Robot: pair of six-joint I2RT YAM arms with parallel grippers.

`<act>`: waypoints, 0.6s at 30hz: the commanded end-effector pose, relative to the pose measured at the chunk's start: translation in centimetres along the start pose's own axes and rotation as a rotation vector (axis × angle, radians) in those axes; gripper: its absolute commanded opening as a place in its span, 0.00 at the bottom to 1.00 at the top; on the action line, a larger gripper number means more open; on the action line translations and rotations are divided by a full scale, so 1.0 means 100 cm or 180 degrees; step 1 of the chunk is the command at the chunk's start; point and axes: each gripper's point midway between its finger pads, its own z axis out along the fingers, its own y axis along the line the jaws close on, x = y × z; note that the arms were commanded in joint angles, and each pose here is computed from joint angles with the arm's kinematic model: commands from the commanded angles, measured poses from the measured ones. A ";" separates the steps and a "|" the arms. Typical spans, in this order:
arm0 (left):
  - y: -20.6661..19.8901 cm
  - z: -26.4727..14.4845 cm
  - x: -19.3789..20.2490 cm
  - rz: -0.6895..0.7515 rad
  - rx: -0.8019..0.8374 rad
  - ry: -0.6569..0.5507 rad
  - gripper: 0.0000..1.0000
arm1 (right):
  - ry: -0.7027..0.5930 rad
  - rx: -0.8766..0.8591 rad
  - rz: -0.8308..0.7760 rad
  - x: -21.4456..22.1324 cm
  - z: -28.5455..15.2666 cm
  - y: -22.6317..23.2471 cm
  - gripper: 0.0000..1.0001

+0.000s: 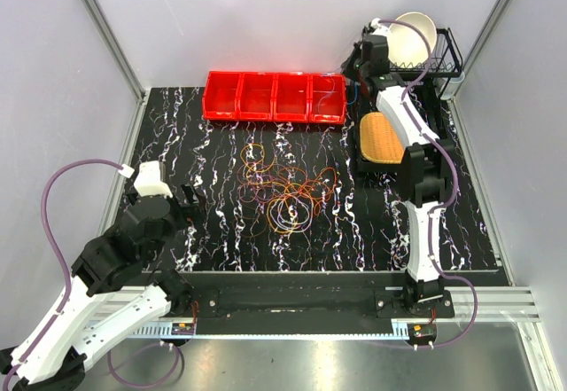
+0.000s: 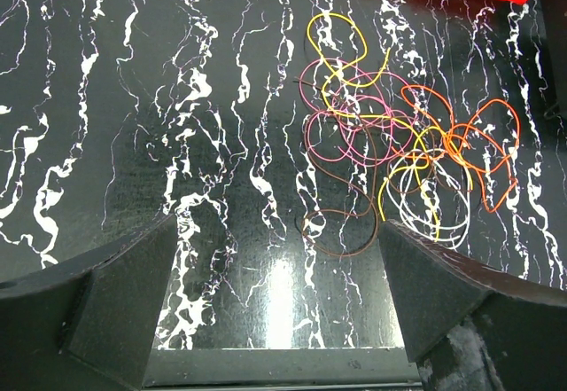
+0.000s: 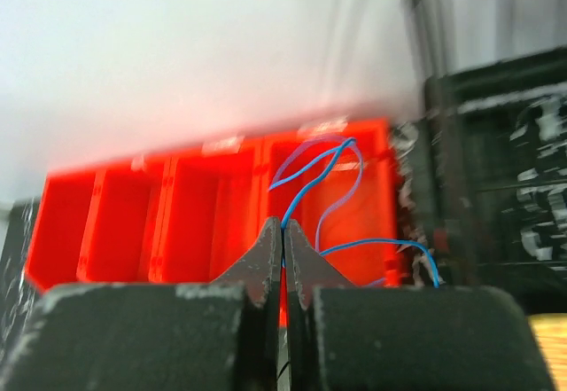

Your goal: Untangle the cables

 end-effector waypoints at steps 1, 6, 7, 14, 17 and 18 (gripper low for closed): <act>-0.008 0.003 -0.006 -0.0016 0.0095 -0.0073 0.99 | -0.0336 0.0281 -0.0111 -0.040 -0.024 0.005 0.00; -0.008 0.004 -0.006 -0.0011 0.0090 -0.0066 0.99 | -0.0194 0.0288 -0.0230 -0.016 -0.007 0.016 0.00; -0.008 0.003 -0.007 -0.0023 0.0090 -0.0074 0.99 | -0.0173 0.0332 -0.0250 -0.012 0.000 0.015 0.00; -0.007 0.002 -0.008 -0.0031 0.0093 -0.0097 0.99 | -0.0185 0.0486 -0.0329 0.003 0.019 0.021 0.00; -0.007 0.002 -0.008 -0.0034 0.0097 -0.0095 0.99 | -0.0169 0.0507 -0.0236 0.011 0.026 0.020 0.00; -0.007 0.002 -0.007 -0.0028 0.0095 -0.0091 0.99 | -0.0132 0.0506 -0.0237 0.019 0.029 0.019 0.00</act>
